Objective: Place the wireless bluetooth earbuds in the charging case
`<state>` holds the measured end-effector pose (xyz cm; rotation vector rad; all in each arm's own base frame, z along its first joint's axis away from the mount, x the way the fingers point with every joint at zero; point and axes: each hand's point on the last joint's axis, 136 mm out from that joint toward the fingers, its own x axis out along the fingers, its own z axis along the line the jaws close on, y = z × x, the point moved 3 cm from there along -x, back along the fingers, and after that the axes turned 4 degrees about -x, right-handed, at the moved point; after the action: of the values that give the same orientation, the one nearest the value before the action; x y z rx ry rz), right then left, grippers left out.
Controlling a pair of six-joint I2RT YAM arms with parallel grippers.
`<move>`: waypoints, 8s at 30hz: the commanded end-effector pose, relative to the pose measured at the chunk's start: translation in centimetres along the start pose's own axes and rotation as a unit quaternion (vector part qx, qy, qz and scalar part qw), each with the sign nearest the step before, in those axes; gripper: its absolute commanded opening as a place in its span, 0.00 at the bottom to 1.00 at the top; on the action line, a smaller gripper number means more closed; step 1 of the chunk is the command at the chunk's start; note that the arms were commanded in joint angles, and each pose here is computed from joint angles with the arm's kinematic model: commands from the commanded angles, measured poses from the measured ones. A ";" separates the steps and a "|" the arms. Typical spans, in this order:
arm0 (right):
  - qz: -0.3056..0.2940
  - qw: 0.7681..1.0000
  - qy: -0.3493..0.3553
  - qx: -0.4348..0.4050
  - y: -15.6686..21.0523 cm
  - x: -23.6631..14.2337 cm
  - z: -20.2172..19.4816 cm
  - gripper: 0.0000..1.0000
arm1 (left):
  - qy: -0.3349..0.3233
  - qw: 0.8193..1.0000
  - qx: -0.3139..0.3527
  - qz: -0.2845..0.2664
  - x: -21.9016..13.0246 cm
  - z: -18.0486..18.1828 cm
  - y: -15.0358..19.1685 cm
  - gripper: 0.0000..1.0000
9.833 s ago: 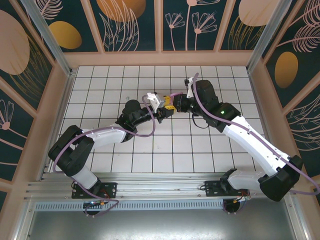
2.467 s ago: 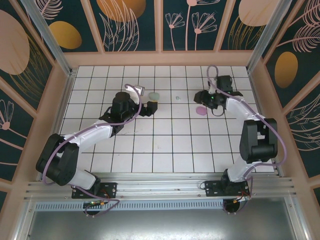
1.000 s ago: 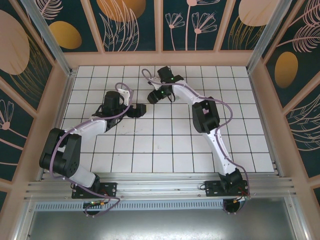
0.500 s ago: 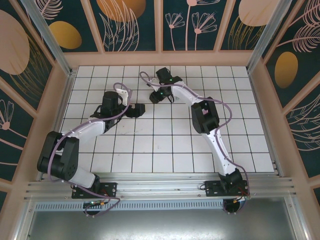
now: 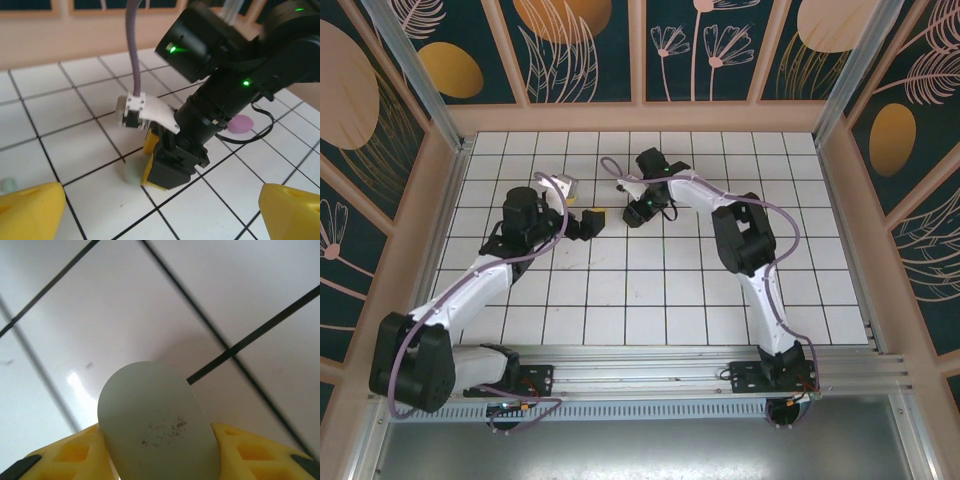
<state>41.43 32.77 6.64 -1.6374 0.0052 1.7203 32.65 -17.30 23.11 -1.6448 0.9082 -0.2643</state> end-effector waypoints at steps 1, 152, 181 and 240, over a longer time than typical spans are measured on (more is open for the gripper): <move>-0.023 0.998 -0.046 -0.020 -0.8 -4.9 3.4 0.37 | 0.065 0.993 0.088 -0.038 -1.5 -2.5 -1.3 0.97; -0.289 0.933 -0.086 -0.196 0.9 -25.5 18.1 0.64 | 0.361 0.914 0.181 -0.030 -1.5 -12.1 -0.8 0.16; -0.281 0.935 -0.090 -0.197 0.5 -25.2 17.7 0.54 | 0.362 0.915 0.179 -0.027 -1.6 -12.2 -0.7 0.15; -0.314 0.943 -0.086 -0.071 -0.6 -27.9 13.9 0.62 | 0.355 0.920 0.165 -0.023 -1.5 -11.9 -0.1 0.12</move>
<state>27.83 26.25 30.67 -1.3728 -0.5604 1.4215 24.71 -24.88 27.13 -1.2528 1.2611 -1.0134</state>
